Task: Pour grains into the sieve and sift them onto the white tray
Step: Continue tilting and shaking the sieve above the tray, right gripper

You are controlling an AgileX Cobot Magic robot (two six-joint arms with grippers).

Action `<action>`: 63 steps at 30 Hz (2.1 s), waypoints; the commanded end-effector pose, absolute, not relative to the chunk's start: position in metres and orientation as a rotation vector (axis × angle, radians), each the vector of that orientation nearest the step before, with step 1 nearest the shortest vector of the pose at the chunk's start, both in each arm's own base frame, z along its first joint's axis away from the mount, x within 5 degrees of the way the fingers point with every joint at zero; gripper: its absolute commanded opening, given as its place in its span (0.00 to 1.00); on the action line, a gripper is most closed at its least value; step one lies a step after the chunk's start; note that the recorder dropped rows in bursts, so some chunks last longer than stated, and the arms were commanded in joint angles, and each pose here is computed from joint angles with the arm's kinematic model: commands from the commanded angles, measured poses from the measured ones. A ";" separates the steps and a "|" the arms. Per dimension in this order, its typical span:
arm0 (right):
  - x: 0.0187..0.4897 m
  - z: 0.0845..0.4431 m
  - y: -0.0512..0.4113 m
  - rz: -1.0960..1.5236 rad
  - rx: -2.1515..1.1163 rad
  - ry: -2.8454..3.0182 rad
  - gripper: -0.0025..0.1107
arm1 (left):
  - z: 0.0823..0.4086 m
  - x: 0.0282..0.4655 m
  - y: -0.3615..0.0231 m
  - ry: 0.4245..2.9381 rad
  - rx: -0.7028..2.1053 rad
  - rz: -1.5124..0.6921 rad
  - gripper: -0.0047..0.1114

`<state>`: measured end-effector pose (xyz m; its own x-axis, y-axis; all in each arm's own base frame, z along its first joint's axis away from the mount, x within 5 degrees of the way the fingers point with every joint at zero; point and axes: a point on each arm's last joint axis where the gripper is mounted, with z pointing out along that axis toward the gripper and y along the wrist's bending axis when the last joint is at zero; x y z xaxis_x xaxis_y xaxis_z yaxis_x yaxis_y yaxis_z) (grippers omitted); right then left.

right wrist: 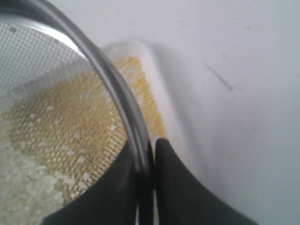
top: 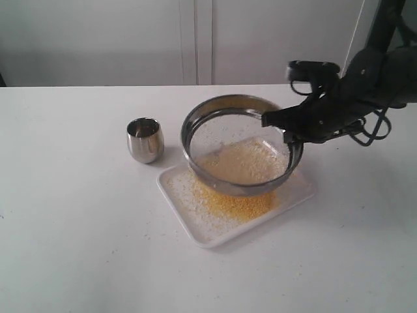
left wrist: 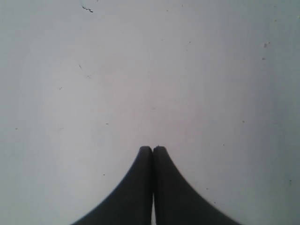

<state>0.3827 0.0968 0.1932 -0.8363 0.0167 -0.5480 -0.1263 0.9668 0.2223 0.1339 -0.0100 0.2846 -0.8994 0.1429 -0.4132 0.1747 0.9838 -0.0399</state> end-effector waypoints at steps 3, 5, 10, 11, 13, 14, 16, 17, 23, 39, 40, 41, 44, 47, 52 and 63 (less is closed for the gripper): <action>0.382 0.191 0.111 0.359 -0.153 2.520 0.02 | 0.284 0.132 -0.010 2.712 0.232 -0.110 0.04; 0.383 0.198 0.101 0.335 -0.126 2.509 0.02 | 0.284 0.132 -0.010 2.712 0.232 -0.110 0.04; 0.388 0.210 0.074 0.394 0.163 2.456 0.02 | 0.284 0.132 -0.010 2.712 0.232 -0.110 0.04; 0.388 0.204 0.082 0.404 0.128 2.472 0.02 | 0.284 0.132 -0.010 2.712 0.232 -0.110 0.04; 0.383 0.196 0.103 0.383 -0.069 2.511 0.02 | 0.284 0.132 -0.010 2.712 0.232 -0.110 0.04; 0.381 0.195 0.106 0.369 -0.133 2.518 0.02 | 0.284 0.132 -0.010 2.712 0.232 -0.110 0.04; 0.381 0.202 0.097 0.329 -0.138 2.502 0.02 | 0.284 0.132 -0.010 2.712 0.232 -0.110 0.04; 0.383 0.207 0.089 0.326 -0.083 2.488 0.02 | 0.284 0.132 -0.010 2.712 0.232 -0.110 0.04; 0.383 0.191 0.092 0.378 0.001 2.523 0.02 | 0.284 0.132 -0.010 2.712 0.232 -0.110 0.04; 0.385 0.201 0.083 0.343 -0.001 2.515 0.02 | 0.284 0.131 -0.010 2.714 0.232 -0.110 0.04; 0.386 0.204 0.078 0.356 0.068 2.499 0.02 | 0.284 0.131 -0.010 2.714 0.232 -0.110 0.04; 0.386 0.205 0.077 0.377 0.134 2.491 0.02 | 0.284 0.131 -0.010 2.714 0.232 -0.110 0.04; 0.381 0.189 0.097 0.392 0.034 2.535 0.02 | 0.284 0.131 -0.010 2.714 0.232 -0.110 0.04; 0.379 0.189 0.104 0.363 -0.108 2.568 0.02 | 0.284 0.132 -0.010 2.712 0.232 -0.110 0.04; 0.384 0.207 0.079 0.408 0.148 2.500 0.02 | 0.284 0.132 -0.010 2.712 0.232 -0.110 0.04; 0.383 0.217 0.076 0.415 0.114 2.488 0.02 | 0.284 0.132 -0.010 2.712 0.232 -0.110 0.04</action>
